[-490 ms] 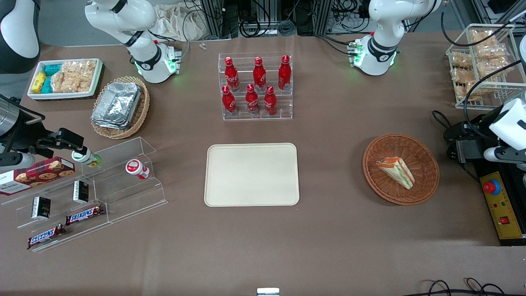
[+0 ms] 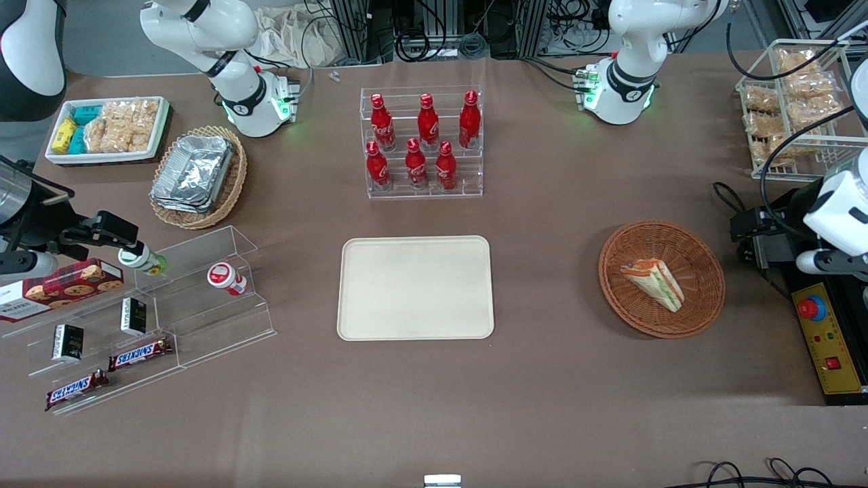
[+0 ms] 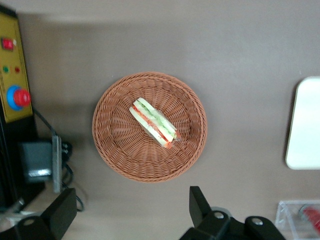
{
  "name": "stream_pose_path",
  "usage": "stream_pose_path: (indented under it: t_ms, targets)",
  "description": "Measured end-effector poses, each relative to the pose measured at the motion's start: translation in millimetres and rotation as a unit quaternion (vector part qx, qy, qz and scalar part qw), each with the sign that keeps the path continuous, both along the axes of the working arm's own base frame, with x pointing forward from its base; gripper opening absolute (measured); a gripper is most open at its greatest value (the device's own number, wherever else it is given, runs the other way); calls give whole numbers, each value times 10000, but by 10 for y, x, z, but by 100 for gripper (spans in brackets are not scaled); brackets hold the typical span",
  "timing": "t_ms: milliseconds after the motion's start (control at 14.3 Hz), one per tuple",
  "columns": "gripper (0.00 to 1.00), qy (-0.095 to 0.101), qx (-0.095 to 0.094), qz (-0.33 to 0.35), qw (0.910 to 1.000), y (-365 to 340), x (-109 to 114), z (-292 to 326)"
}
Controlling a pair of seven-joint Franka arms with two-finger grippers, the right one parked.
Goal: Place sandwich from basket to tray
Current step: 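Move the left gripper over the wicker basket toward the sandwich, then lower the left gripper and close it on the wrapped sandwich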
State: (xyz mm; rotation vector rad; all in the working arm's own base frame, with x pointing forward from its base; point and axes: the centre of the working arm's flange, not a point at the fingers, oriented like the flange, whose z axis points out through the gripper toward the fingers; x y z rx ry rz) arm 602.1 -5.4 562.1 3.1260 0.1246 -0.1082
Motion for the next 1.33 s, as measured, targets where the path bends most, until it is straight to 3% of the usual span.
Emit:
stream_pose_path:
  t_ms: [280,560,840,1050,1330]
  targets:
    - [100,264,58,1106,9935,-59,108,-381]
    - [100,287,193,2404,9701,-79,130,-1046]
    - [100,-6,499,2927,9549,-157,36,-1703]
    - [100,-92,504,3070,9503,-269,-101,-2139]
    - [100,-33,454,3119,9490,-354,-130,-2479]
